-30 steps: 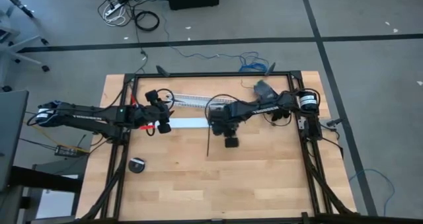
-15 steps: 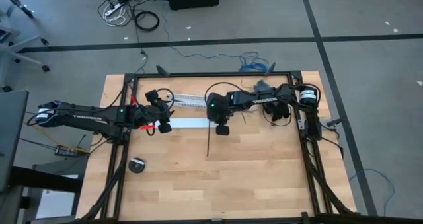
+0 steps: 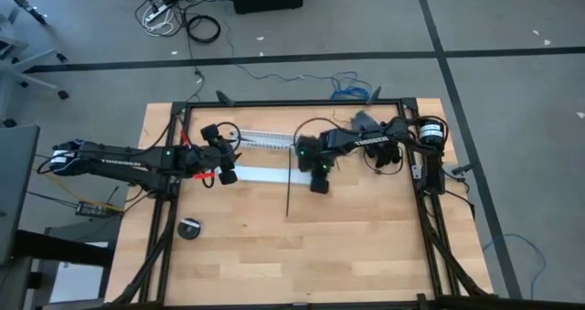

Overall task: Ziptie cables
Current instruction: Move the lid and cable duct to the bottom of the table

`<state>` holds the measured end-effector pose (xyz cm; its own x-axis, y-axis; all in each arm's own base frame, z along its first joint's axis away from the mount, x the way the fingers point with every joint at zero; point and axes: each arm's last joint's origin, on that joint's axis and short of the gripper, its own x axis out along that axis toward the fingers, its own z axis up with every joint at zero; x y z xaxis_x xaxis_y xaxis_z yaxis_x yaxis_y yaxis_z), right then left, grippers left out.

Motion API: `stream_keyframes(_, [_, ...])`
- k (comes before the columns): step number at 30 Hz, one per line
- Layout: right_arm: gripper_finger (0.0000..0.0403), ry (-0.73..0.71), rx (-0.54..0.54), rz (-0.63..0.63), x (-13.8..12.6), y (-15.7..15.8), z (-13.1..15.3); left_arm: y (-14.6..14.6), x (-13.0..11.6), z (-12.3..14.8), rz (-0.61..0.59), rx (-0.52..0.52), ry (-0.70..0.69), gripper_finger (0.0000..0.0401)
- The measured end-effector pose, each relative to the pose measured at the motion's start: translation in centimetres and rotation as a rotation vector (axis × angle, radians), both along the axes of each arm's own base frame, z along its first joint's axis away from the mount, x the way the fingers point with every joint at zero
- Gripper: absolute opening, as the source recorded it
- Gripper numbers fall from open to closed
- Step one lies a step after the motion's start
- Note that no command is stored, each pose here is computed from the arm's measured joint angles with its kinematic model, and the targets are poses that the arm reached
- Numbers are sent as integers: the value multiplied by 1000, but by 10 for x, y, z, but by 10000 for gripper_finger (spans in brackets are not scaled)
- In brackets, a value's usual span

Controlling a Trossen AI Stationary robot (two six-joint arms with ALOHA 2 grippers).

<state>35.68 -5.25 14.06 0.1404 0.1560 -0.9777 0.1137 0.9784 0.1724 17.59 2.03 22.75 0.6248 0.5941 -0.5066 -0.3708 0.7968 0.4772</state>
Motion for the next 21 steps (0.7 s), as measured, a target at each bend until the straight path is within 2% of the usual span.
stream_keyframes(5, [0, 282, 122, -43, -33, 39, 19, 0, 0, 0, -12, 15, 13, 198])
stream_keyframes(6, [0, 320, 149, -60, -40, 46, 29, 0, 0, 0, -14, 16, 15, 198])
stream_keyframes(8, [0, 301, 156, -68, -50, 59, 54, 0, 0, 0, -19, 14, 13, 198])
stream_keyframes(11, [0, 160, 131, -62, -60, 69, 87, 0, 0, 0, -31, 11, 16, 198])
stream_keyframes(13, [0, -92, 72, -54, -58, 69, 115, 0, 1, 1, -40, 20, 14, 198])
stream_keyframes(15, [0, -292, 14, -56, -54, 64, 128, 0, 2, 3, -44, 22, -6, 198])
stream_keyframes(17, [0, -367, 3, -42, -48, 58, 121, 0, 3, 3, -45, 21, -20, 198])
stream_keyframes(19, [0, -383, 0, -31, -39, 52, 100, -1, 3, 4, -46, 17, -28, 198])
stream_keyframes(21, [0, -382, 42, -18, -30, 47, 78, -1, 4, 4, -56, 7, -29, 198])
